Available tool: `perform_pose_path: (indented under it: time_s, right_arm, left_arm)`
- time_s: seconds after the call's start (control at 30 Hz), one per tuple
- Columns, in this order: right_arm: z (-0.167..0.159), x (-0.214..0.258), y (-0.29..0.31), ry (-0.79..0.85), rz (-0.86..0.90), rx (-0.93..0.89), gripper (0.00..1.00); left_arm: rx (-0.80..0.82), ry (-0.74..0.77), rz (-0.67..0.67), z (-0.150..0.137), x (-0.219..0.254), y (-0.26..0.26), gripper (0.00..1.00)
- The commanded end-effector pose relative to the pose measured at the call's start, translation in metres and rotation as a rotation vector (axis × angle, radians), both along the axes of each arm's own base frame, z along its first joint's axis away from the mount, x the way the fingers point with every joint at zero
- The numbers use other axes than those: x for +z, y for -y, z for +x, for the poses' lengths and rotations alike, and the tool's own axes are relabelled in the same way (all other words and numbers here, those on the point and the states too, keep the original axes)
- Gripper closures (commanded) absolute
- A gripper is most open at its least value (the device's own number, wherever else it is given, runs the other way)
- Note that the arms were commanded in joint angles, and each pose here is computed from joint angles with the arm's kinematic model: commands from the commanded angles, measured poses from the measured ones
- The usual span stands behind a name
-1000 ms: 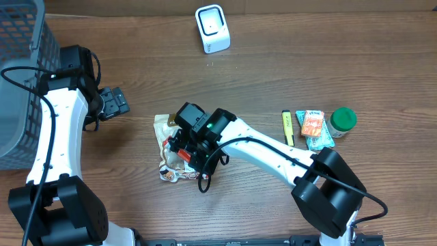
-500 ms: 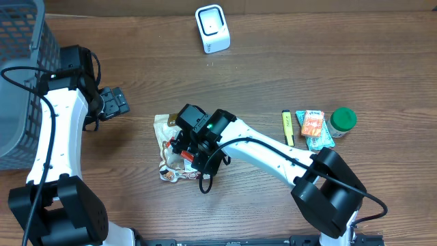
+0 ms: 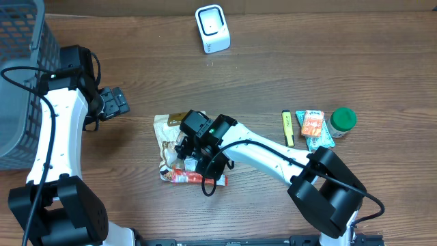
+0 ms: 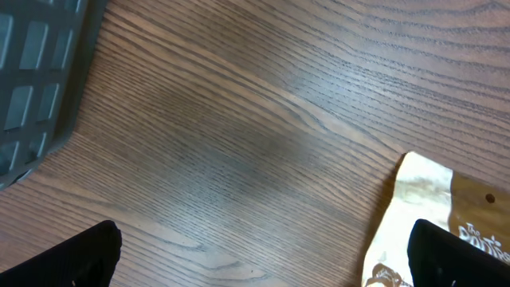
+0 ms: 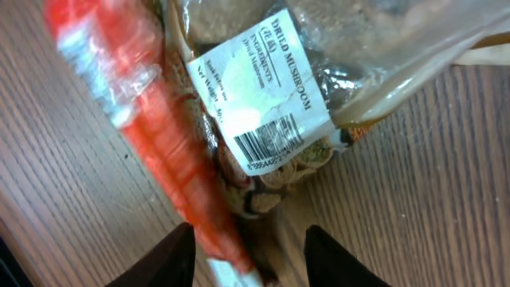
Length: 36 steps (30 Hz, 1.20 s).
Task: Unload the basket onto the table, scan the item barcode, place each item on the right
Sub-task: 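Pull the red stick snack out from the snack bag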
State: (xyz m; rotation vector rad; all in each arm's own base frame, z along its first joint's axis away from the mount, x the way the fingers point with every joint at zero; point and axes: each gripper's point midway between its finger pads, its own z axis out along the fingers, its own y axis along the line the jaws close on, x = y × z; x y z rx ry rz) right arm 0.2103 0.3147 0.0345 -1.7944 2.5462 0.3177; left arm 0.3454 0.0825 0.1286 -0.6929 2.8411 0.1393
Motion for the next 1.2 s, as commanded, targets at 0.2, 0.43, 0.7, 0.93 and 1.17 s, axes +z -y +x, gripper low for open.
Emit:
perform_pose_path:
  time_s: [0.2, 0.43, 0.7, 0.93, 1.17]
  right_arm:
    - [0.002, 0.012, 0.016, -0.061, 0.034, 0.029, 0.54]
    - [-0.017, 0.023, 0.038, -0.247, 0.105, 0.120, 0.51]
    - [-0.019, 0.015, 0.038, -0.197, 0.078, 0.201, 0.50]
    - [-0.023, -0.011, 0.041, -0.158, 0.061, 0.224, 0.49]
    - [-0.029, -0.039, 0.055, -0.143, 0.023, 0.194, 0.72]
  left_arm:
    - [-0.022, 0.005, 0.006, 0.004, 0.002, 0.002, 0.00]
    - [-0.022, 0.005, 0.006, 0.004, 0.002, 0.002, 0.00]
    - [-0.022, 0.005, 0.005, 0.004, 0.002, 0.002, 0.00]
    - [-0.022, 0.005, 0.006, 0.004, 0.002, 0.002, 0.00]
    - [-0.022, 0.005, 0.006, 0.004, 0.002, 0.002, 0.00]
